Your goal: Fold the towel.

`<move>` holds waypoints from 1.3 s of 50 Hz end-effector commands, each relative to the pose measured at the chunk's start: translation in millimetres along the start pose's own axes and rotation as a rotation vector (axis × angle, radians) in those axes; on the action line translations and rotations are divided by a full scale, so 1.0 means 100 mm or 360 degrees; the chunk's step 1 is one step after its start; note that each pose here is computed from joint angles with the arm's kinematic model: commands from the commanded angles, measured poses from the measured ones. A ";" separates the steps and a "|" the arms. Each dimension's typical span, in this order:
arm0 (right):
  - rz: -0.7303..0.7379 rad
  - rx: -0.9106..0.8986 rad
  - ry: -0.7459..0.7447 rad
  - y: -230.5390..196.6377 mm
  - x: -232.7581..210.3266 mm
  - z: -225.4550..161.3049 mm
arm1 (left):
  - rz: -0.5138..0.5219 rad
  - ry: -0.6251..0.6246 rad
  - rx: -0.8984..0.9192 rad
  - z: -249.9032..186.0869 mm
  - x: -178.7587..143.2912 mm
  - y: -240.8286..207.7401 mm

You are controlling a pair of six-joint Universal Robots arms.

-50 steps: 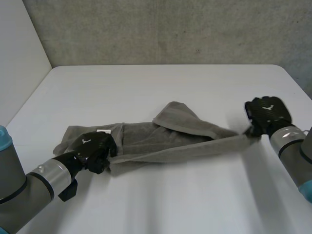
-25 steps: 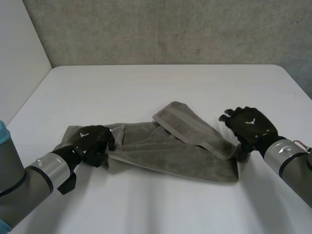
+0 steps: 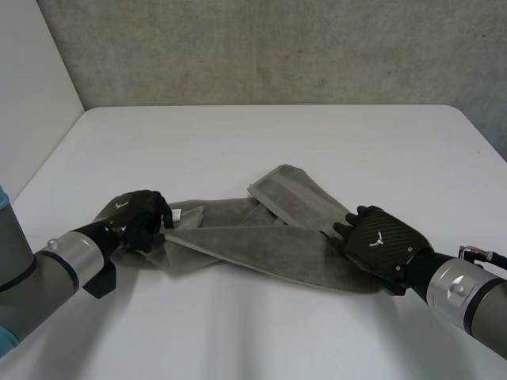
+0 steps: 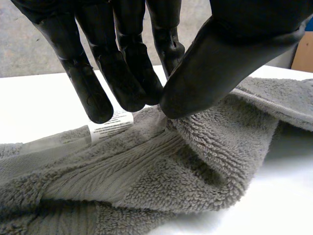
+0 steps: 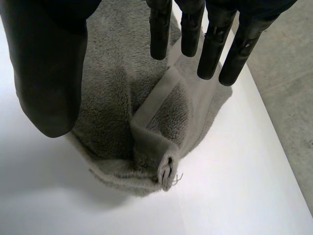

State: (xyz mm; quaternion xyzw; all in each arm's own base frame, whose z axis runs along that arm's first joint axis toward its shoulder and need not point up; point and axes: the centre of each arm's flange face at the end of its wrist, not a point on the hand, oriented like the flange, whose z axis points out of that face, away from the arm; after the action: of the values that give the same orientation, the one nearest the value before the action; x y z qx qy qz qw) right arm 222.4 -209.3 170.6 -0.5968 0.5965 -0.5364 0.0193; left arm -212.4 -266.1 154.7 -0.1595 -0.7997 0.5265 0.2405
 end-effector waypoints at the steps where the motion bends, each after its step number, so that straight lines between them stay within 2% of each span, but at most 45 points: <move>1: 0.0017 -0.0056 -0.0039 0.09 -0.06 0.06 | -0.0024 -0.0007 -0.0015 0.02 -0.03 0.01; 13: 0.0047 -0.0088 -0.0083 0.18 -0.11 0.13 | -0.0083 -0.0023 -0.0001 0.04 -0.06 -0.02; 29: -0.0123 -0.0266 -0.0012 0.38 -0.04 0.25 | -0.0106 -0.0051 -0.0015 0.02 -0.12 -0.04; 36: -0.0151 -0.0208 0.0057 0.26 0.09 0.29 | -0.0075 -0.0060 0.0039 0.05 -0.17 -0.17; 40: -0.0160 -0.0045 0.0143 -0.07 0.24 0.38 | -0.0041 -0.0053 0.0110 0.12 -0.19 -0.32; 42: -0.0101 0.0107 0.0241 -0.34 0.47 0.50 | 0.0018 -0.0042 0.0224 0.23 -0.23 -0.56; 43: -0.0101 0.0108 0.0242 -0.34 0.47 0.50 | 0.0019 -0.0042 0.0224 0.23 -0.23 -0.56; 45: -0.0025 0.0274 0.0379 -0.62 0.80 0.69 | 0.0101 -0.0026 0.0378 0.42 -0.26 -0.91; 46: -0.0025 0.0275 0.0380 -0.62 0.80 0.70 | 0.0160 -0.0008 0.0488 0.51 -0.26 -1.15; 47: 0.0000 0.0371 0.0496 -0.82 1.04 0.77 | 0.0160 -0.0008 0.0489 0.51 -0.26 -1.15; 48: 0.0029 0.0482 0.0624 -1.07 1.27 0.80 | 0.0220 0.0017 0.0610 0.58 -0.23 -1.42; 49: 0.0030 0.0483 0.0625 -1.07 1.28 0.80 | 0.0221 0.0017 0.0611 0.58 -0.23 -1.42; 51: 0.0121 0.0687 0.0903 -1.44 1.78 0.76 | 0.0362 0.0050 0.0908 0.62 -0.13 -2.03; 52: 0.0121 0.0688 0.0904 -1.45 1.78 0.76 | 0.0363 0.0050 0.0909 0.62 -0.13 -2.03; 54: 0.0209 0.0953 0.1185 -1.77 2.25 0.60 | 0.0468 0.0012 0.1199 0.53 -0.08 -2.59; 55: 0.0210 0.0955 0.1186 -1.78 2.25 0.60 | 0.0468 0.0011 0.1200 0.53 -0.08 -2.59; 57: 0.0245 0.1060 0.1273 -1.88 2.39 0.54 | 0.0553 -0.0024 0.1500 0.37 -0.01 -3.08; 58: 0.0300 0.1171 0.1369 -1.97 2.52 0.46 | 0.0554 -0.0024 0.1502 0.37 -0.01 -3.08; 60: 0.0357 0.1294 0.1451 -2.08 2.65 0.35 | 0.0627 -0.0032 0.1707 0.22 0.06 -3.36; 65: 0.0374 0.1271 0.1434 -2.04 2.64 0.38 | 0.0656 -0.0030 0.1764 0.19 0.07 -3.41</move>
State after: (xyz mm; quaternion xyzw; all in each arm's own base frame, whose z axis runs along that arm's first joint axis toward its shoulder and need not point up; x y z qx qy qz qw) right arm 355.0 -329.3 428.6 -0.2780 0.3760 -0.8766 0.1140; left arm -235.5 -415.0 440.9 -0.1669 -0.4040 0.8794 0.1885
